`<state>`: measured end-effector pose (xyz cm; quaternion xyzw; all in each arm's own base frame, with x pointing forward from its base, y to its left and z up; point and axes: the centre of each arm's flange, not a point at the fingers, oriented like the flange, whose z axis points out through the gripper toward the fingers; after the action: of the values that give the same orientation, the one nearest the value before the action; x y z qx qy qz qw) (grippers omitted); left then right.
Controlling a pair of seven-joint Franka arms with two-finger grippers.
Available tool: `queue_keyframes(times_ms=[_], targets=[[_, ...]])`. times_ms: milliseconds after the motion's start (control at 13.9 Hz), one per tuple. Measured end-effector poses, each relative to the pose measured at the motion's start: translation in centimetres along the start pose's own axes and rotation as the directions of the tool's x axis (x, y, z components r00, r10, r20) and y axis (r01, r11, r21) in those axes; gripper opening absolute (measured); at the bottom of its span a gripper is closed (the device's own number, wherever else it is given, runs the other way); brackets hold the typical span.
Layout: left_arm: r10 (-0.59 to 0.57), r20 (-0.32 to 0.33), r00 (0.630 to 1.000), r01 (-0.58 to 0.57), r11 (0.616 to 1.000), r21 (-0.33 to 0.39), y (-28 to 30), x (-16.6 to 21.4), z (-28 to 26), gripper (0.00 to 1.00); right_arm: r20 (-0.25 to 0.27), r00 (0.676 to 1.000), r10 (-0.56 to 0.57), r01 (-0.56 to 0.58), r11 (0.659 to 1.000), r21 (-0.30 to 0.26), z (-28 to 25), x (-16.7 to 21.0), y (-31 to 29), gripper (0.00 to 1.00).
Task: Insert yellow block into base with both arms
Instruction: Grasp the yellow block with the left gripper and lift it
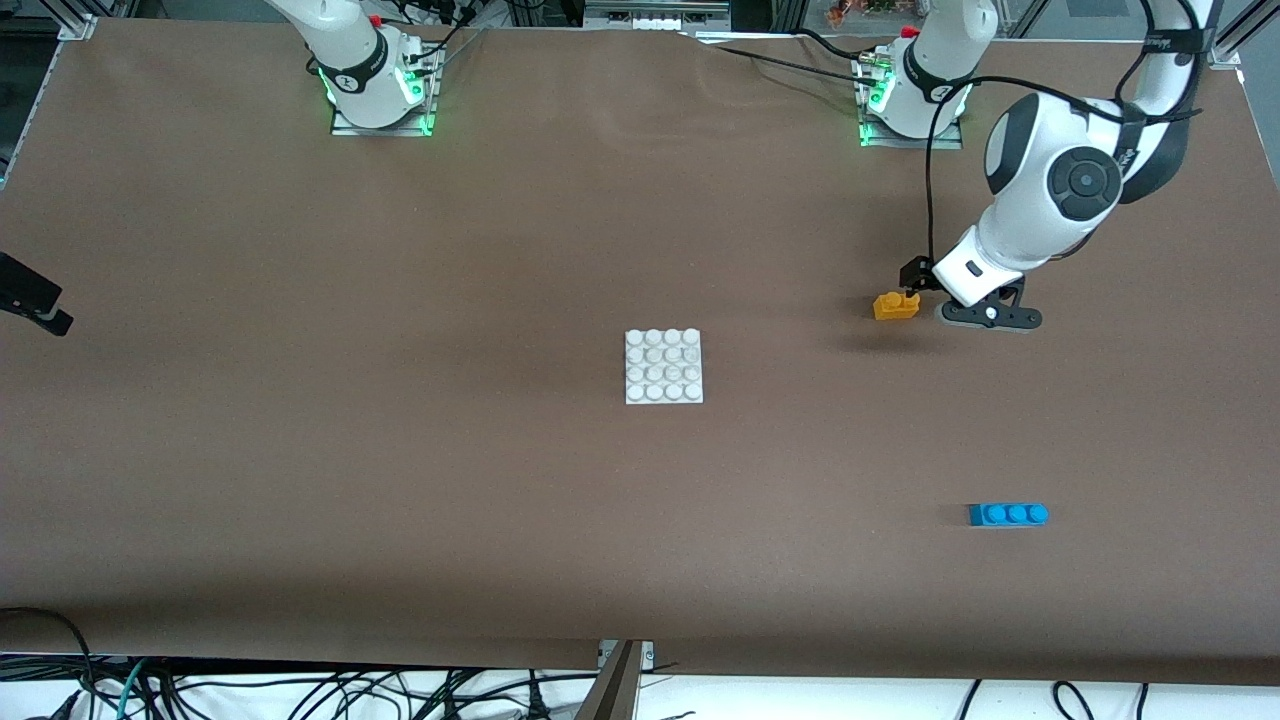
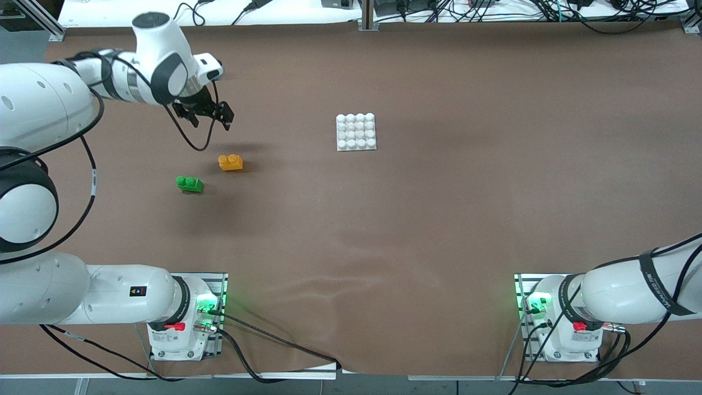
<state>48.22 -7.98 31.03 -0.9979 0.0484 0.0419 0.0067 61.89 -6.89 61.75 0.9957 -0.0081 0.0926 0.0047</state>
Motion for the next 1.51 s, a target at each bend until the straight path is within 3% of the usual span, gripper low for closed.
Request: queue_keyframes(times_ms=[288,505,1297,1514], targets=[[0.009,-0.059,0.998,-0.01,1.0,-0.017,0.4,-1.9,6.1,1.0,0.017,0.997,-0.077,0.077,0.997,-0.01,0.3,-0.1,0.0,1.0],[0.009,-0.036,0.999,-0.011,0.999,-0.034,0.5,-2.3,10.0,1.0,0.025,0.996,-0.089,0.09,0.996,-0.01,0.5,-0.2,0.1,1.0],[-0.022,0.006,1.0,0.022,0.999,-0.048,0.6,-2.6,13.4,1.0,0.04,0.995,-0.09,0.091,0.996,-0.008,1.3,-0.2,0.2,1.0],[-0.03,0.008,1.0,0.031,0.998,-0.05,0.6,-2.6,13.8,0.69,0.041,0.995,-0.09,0.091,0.996,-0.008,1.4,-0.2,0.2,1.0]])
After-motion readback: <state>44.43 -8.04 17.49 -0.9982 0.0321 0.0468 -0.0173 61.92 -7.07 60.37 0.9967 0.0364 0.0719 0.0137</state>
